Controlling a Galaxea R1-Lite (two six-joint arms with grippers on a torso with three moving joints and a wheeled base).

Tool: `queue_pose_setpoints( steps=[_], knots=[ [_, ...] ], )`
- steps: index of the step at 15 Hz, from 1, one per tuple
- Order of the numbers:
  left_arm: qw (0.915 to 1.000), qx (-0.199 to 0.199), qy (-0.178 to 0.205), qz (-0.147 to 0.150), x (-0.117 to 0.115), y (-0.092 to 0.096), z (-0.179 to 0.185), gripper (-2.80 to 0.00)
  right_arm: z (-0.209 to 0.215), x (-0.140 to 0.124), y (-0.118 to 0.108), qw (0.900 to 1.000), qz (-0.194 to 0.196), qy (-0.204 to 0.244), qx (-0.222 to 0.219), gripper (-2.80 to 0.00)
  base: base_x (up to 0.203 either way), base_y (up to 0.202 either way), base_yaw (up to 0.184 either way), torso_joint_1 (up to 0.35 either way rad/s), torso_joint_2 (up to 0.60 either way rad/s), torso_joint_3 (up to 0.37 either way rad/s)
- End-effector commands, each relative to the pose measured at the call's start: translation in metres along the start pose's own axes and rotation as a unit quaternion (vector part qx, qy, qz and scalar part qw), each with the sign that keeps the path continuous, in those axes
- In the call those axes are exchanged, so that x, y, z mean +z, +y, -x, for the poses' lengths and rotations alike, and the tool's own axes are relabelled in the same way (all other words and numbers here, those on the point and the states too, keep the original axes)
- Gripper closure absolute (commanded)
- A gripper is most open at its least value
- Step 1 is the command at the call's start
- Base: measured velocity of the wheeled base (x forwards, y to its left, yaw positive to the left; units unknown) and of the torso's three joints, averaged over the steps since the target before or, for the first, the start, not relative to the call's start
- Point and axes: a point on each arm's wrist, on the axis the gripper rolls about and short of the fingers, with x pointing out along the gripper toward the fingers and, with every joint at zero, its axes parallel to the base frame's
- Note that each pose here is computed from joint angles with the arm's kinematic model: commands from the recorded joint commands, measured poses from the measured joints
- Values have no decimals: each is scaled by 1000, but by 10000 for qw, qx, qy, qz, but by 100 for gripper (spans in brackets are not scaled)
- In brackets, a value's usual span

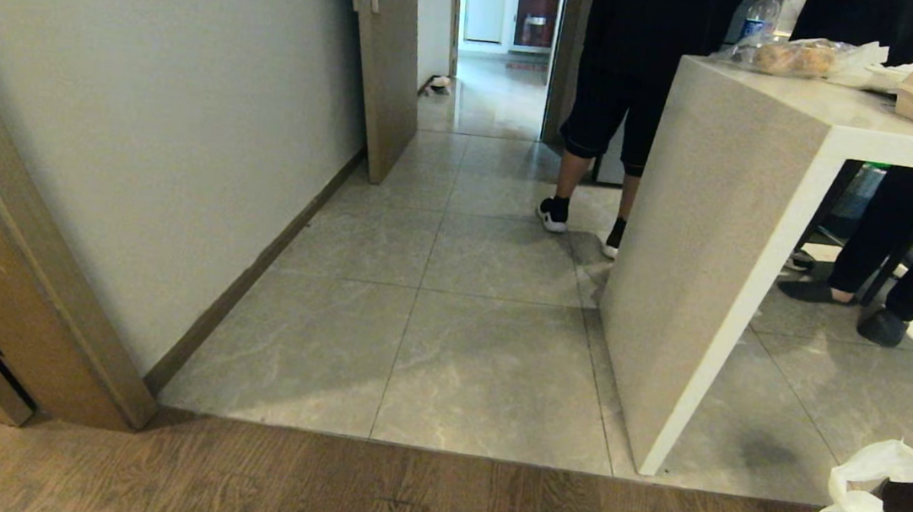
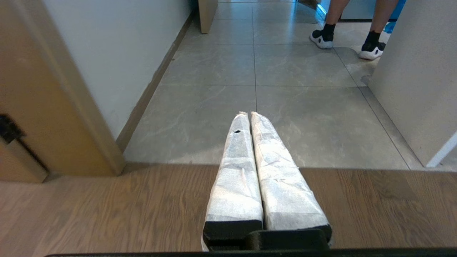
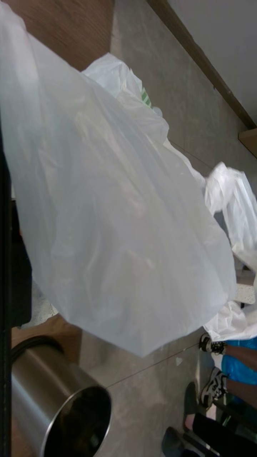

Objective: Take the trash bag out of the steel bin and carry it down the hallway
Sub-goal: Put the trash bag at the door

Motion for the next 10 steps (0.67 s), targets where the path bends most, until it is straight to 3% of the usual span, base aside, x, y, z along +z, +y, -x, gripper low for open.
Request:
queue_pose_setpoints(
  steps=[1, 10],
  knots=[
    [10000, 1, 4, 4, 0, 0, 0, 0, 0, 0, 0, 10000, -8, 12, 3, 0, 189, 0, 0, 2, -4, 4],
    [10000, 1, 4, 4, 0, 0, 0, 0, 0, 0, 0, 10000, -5, 12, 3, 0, 192, 0, 1, 2, 1, 1]
  ],
)
